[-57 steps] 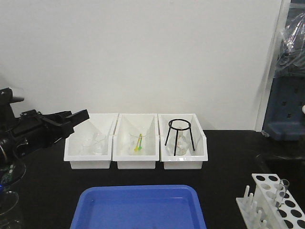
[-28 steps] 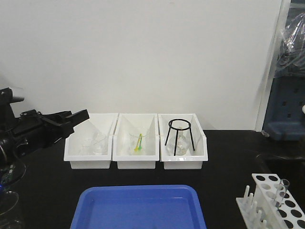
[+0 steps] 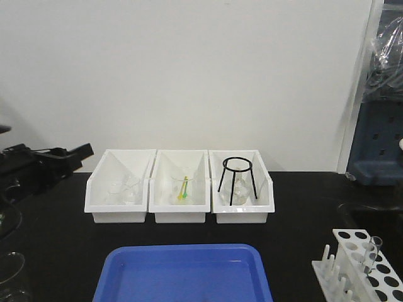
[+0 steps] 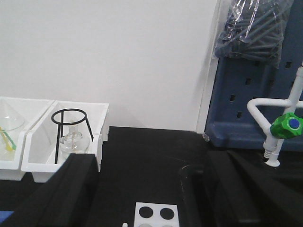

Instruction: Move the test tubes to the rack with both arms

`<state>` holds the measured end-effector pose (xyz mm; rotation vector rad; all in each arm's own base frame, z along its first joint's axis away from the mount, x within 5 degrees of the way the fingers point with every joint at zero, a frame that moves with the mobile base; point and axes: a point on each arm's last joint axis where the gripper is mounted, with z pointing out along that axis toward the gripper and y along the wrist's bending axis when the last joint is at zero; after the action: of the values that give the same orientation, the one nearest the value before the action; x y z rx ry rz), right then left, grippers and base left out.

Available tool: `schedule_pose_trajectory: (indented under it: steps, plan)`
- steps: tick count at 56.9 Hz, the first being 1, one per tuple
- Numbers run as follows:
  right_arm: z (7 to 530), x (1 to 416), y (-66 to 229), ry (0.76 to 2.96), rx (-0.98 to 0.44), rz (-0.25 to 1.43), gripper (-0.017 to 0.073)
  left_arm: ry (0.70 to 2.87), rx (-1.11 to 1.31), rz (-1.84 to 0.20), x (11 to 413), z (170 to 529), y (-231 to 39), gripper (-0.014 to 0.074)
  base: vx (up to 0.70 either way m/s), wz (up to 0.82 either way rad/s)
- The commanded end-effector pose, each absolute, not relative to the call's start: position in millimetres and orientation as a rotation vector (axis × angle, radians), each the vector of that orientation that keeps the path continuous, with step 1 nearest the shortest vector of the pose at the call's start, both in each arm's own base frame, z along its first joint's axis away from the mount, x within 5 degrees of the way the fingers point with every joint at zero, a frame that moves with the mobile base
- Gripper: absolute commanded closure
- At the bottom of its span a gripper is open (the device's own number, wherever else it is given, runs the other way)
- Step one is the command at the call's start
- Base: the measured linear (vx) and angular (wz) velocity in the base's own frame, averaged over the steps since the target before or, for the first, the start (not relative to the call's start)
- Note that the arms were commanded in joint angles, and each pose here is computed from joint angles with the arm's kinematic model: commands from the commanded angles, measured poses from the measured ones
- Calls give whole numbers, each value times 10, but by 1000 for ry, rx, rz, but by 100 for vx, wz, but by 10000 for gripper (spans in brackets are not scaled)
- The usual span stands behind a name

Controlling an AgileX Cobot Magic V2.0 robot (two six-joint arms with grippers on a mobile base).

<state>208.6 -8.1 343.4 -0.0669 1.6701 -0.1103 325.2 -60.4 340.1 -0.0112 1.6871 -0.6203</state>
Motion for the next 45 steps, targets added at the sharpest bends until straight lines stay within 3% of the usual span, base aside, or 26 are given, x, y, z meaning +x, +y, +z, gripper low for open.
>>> schedule_pose_trajectory:
  steps: [1,14,28,45]
  plan:
    - [3651,2058,-81,1544,-73,-118,30,1558,-116,-635,2923,3761,-497,186,0,0]
    - [3651,2058,-81,1544,-73,-118,30,1581,-136,-363,2088,3588,-251,382,0,0]
    - [3651,2058,-81,1544,-73,-118,30,1555,101,-51,1327,3127,-128,602,0,0]
    - [3651,2058,-81,1544,-73,-118,30,1486,93,120,792,2529,10,599,0,0]
